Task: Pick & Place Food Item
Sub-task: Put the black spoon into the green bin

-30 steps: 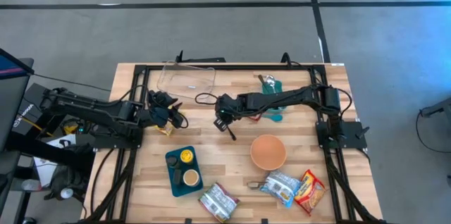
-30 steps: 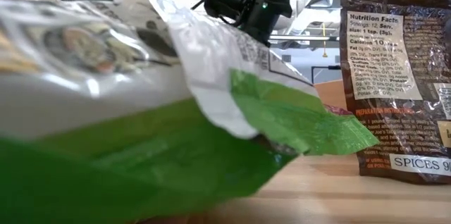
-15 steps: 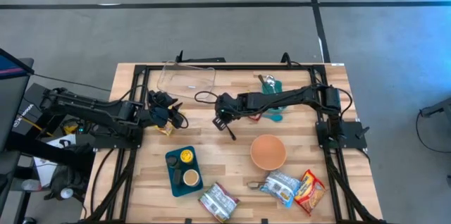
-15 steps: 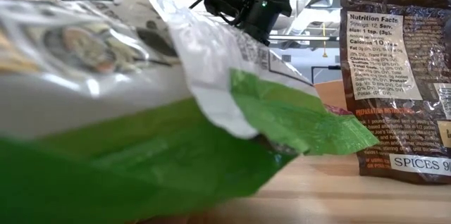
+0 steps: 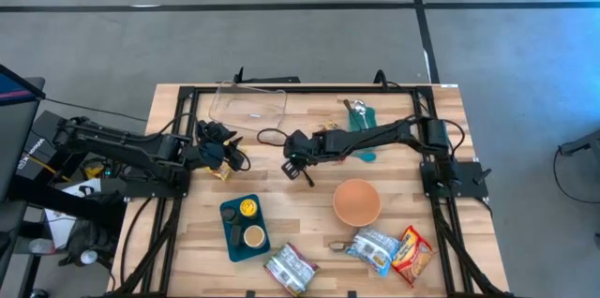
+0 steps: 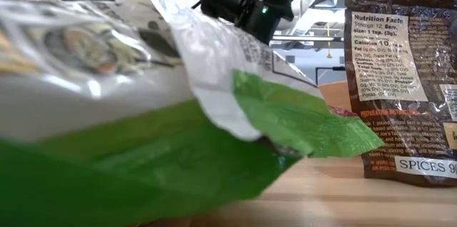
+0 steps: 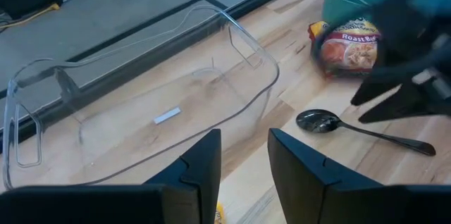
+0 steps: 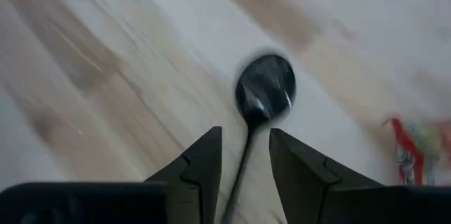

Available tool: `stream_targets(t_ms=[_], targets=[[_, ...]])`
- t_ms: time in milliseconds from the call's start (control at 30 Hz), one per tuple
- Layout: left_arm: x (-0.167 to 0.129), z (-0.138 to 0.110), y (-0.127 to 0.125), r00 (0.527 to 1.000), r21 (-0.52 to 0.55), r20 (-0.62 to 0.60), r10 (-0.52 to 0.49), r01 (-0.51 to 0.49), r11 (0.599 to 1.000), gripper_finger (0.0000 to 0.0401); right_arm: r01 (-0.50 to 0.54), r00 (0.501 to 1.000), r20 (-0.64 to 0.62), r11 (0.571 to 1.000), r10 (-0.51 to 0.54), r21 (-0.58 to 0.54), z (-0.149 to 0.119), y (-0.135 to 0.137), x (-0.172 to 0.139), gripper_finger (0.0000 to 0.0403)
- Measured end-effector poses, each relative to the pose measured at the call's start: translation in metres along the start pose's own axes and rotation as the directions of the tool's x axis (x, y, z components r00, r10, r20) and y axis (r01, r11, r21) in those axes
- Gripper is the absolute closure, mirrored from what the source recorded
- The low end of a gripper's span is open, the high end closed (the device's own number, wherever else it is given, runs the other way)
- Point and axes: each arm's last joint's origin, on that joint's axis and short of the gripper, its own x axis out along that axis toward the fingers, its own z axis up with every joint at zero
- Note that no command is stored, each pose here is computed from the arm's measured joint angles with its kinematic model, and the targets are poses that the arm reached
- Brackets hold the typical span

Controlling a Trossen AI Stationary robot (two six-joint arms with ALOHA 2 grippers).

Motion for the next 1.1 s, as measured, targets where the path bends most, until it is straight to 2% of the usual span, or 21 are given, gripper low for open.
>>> stream_targets(t_ms=[67, 200, 367, 633, 1100], targets=[[0.0, 0.0, 0.0, 1.0, -0.001, 0.0, 0.0, 0.0, 1.0, 0.029, 0.04, 0.998, -0.043, 0.999, -0.041, -0.021, -0.007, -0.004, 0.006, 0.029], [0.0, 0.001, 0.0, 1.0, -0.006, 0.004, -0.003, 0.003, 1.0, 0.0289, 0.013, 1.0, -0.001, 1.0, -0.013, 0.006, -0.001, -0.001, 0.001, 0.029], [0.0, 0.001, 0.0, 1.0, -0.006, 0.004, -0.004, 0.004, 1.0, 0.0289, 0.018, 1.0, -0.008, 1.0, -0.018, 0.015, -0.002, -0.002, 0.003, 0.029], [0.0, 0.001, -0.001, 1.0, -0.007, 0.005, -0.005, 0.005, 1.0, 0.0289, 0.037, 0.998, -0.042, 0.999, -0.037, 0.004, -0.013, 0.001, 0.028, 0.029], [0.0, 0.001, -0.001, 1.0, -0.007, 0.005, -0.005, 0.005, 1.0, 0.0289, 0.033, 0.999, -0.026, 0.999, -0.033, 0.009, -0.011, 0.001, 0.027, 0.029]])
